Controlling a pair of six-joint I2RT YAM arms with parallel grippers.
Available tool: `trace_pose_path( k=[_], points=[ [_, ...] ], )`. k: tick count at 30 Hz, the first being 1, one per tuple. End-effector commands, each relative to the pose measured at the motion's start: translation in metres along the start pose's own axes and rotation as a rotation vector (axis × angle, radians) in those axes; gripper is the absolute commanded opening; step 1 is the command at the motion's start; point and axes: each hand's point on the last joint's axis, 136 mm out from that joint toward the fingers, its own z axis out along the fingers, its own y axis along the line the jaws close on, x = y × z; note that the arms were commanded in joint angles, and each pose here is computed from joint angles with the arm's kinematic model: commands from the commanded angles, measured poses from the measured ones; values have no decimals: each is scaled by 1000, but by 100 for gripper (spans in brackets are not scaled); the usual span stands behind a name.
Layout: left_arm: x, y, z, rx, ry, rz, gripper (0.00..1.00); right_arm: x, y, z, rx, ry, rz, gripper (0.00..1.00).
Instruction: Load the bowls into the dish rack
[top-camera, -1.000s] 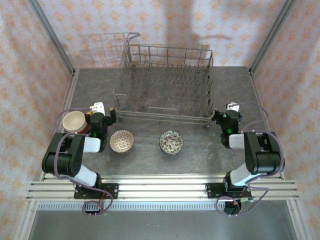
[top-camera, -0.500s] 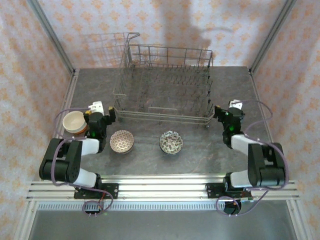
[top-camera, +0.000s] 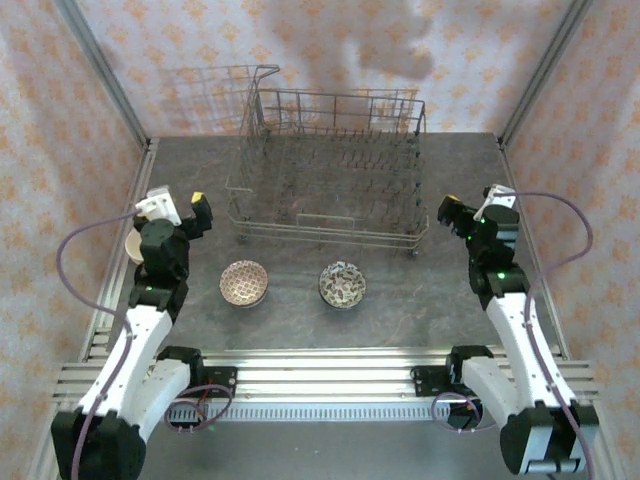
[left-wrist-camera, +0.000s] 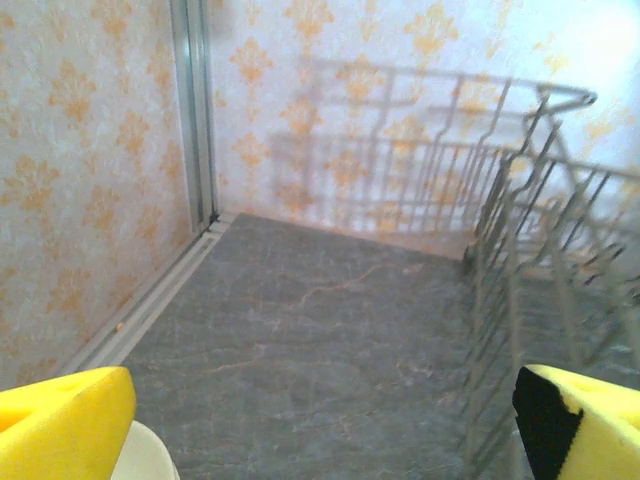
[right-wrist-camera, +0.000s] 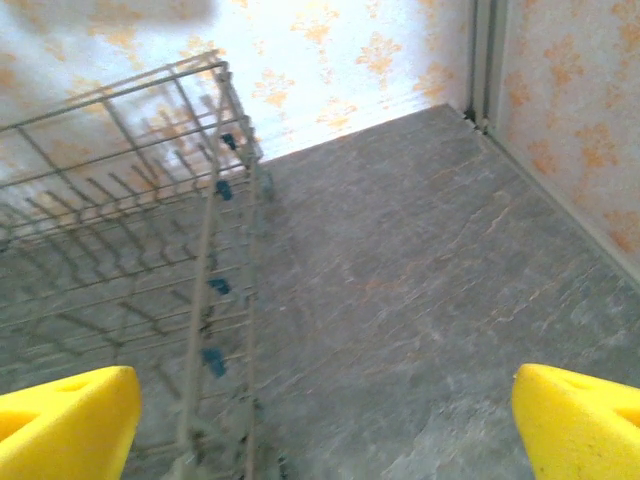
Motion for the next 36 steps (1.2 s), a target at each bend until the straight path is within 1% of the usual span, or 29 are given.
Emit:
trace_pose_path(
  k=[1, 3, 5, 7, 9, 12, 14, 16, 19, 21, 24, 27, 30, 33, 36],
  points=[
    [37, -14, -31, 91, 282, -65, 97, 32, 17, -22, -90, 217, 57, 92],
    [40, -32, -47, 173, 350, -82, 92, 36, 35, -32, -183, 281, 81, 88],
    [43, -47, -65, 226, 414, -78, 88, 43, 50, -43, -258, 352, 90, 83],
    [48, -57, -80, 260, 483, -61, 82, 52, 60, -54, -301, 412, 86, 80],
    [52, -72, -94, 317, 536, -55, 74, 62, 68, -65, -330, 459, 70, 77],
    [65, -92, -112, 388, 600, -41, 68, 81, 78, -77, -373, 500, 53, 73],
    [76, -103, -120, 409, 635, -2, 66, 95, 84, -80, -391, 528, 55, 69],
    [88, -115, -127, 430, 662, 52, 65, 109, 92, -81, -412, 562, 62, 65],
    [104, -139, -134, 471, 687, 121, 65, 127, 100, -79, -415, 592, 33, 63],
    [111, -156, -138, 494, 697, 159, 65, 137, 103, -78, -404, 609, -1, 62],
    [125, -184, -142, 538, 741, 210, 65, 151, 106, -75, -391, 633, -34, 62],
    [140, -201, -144, 544, 799, 264, 65, 160, 111, -72, -396, 659, -42, 62],
    [150, -209, -143, 540, 846, 283, 66, 170, 114, -67, -391, 686, -52, 61],
    [156, -222, -142, 557, 867, 267, 67, 182, 116, -60, -377, 718, -62, 59],
    [168, -235, -140, 550, 916, 267, 67, 191, 121, -54, -372, 749, -58, 56]
  ],
)
